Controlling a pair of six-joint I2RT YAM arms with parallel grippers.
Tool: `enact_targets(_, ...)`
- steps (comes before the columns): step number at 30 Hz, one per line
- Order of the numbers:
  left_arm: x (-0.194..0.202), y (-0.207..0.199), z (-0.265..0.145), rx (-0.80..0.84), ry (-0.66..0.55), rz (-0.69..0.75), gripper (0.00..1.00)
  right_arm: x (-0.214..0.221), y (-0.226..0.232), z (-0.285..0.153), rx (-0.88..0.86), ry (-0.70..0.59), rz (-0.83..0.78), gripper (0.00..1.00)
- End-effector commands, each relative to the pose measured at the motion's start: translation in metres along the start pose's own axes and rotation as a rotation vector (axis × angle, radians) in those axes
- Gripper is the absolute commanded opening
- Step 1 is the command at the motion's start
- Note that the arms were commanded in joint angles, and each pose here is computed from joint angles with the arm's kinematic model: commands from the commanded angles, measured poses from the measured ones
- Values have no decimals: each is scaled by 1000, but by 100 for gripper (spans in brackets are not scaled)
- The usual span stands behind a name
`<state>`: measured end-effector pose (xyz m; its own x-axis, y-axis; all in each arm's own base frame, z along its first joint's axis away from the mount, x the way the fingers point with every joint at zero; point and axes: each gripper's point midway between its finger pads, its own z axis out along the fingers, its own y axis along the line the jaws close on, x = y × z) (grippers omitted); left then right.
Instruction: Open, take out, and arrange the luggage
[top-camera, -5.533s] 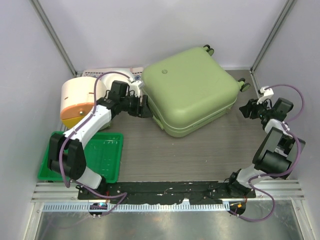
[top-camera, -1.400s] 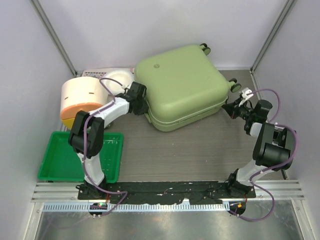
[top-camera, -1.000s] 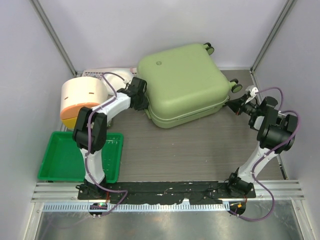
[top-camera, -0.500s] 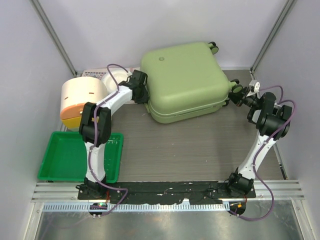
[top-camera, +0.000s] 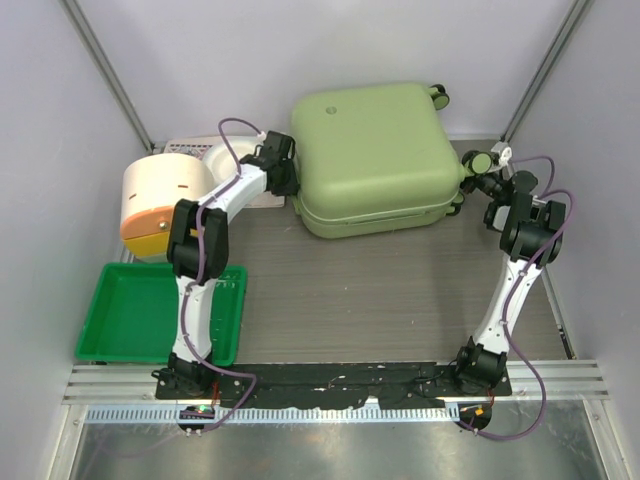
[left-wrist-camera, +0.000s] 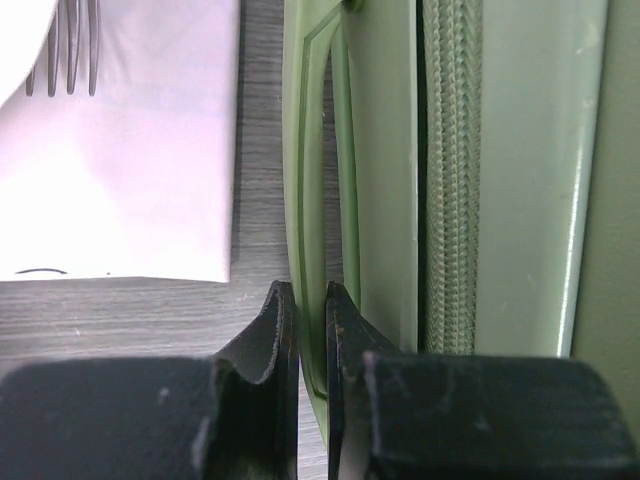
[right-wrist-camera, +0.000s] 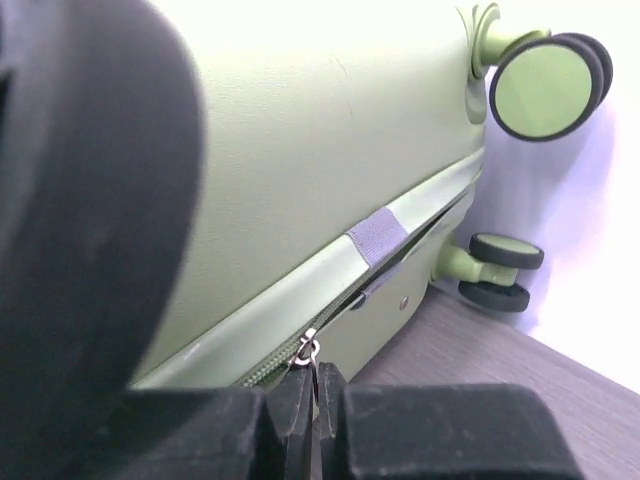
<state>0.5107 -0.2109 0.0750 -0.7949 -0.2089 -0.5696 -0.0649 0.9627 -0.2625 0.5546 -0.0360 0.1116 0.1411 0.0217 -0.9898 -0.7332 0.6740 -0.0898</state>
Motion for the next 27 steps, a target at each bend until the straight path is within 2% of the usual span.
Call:
enact_targets(1, -25, 1, 18, -6, -112, 197, 0, -28, -69, -19, 243, -33, 60, 14)
enact_targets(2, -29, -5, 15, 17, -120, 214, 0, -13, -69, -24, 229, 25, 239, 20)
enact_targets(3, -32, -10, 14, 32, -127, 224, 0, -24, -81, -21, 218, 35, 272, 34)
enact_targets(5, -38, -18, 7, 69, -140, 243, 15, -10, -84, -29, 247, 120, 389, 51)
enact_targets(6, -40, -23, 3, 94, -144, 250, 23, -10, -83, -30, 253, 143, 389, 52)
enact_targets(7, -44, -27, -2, 114, -157, 252, 35, -11, -80, -34, 274, 183, 428, 53)
enact_targets(9, -51, -32, -17, 141, -185, 248, 45, -12, -85, -38, 316, 223, 418, 54)
enact_targets(10, -54, -38, -24, 176, -197, 245, 54, -8, -87, -41, 334, 249, 438, 54)
enact_targets(11, -53, -39, -29, 187, -197, 243, 59, 3, -82, -46, 357, 301, 508, 54)
enact_targets(13, -63, -48, -52, 228, -236, 226, 66, 10, -84, -51, 401, 341, 522, 54)
enact_targets(15, -65, -50, -69, 246, -253, 226, 69, 15, -86, -49, 418, 378, 486, 54)
enact_targets(20, -63, -48, -96, 276, -277, 219, 85, 52, -68, -41, 429, 521, 594, 51)
enact_targets(21, -65, -48, -107, 288, -291, 210, 85, 44, -74, -35, 429, 524, 594, 50)
enact_targets(23, -58, -41, -110, 288, -269, 164, 86, 67, -61, -39, 423, 593, 716, 50)
enact_targets(24, -54, -38, -112, 284, -259, 144, 86, 61, -59, -37, 419, 628, 752, 49)
enact_targets(27, -43, -35, -122, 298, -239, 106, 86, 75, -45, -35, 386, 735, 770, 47)
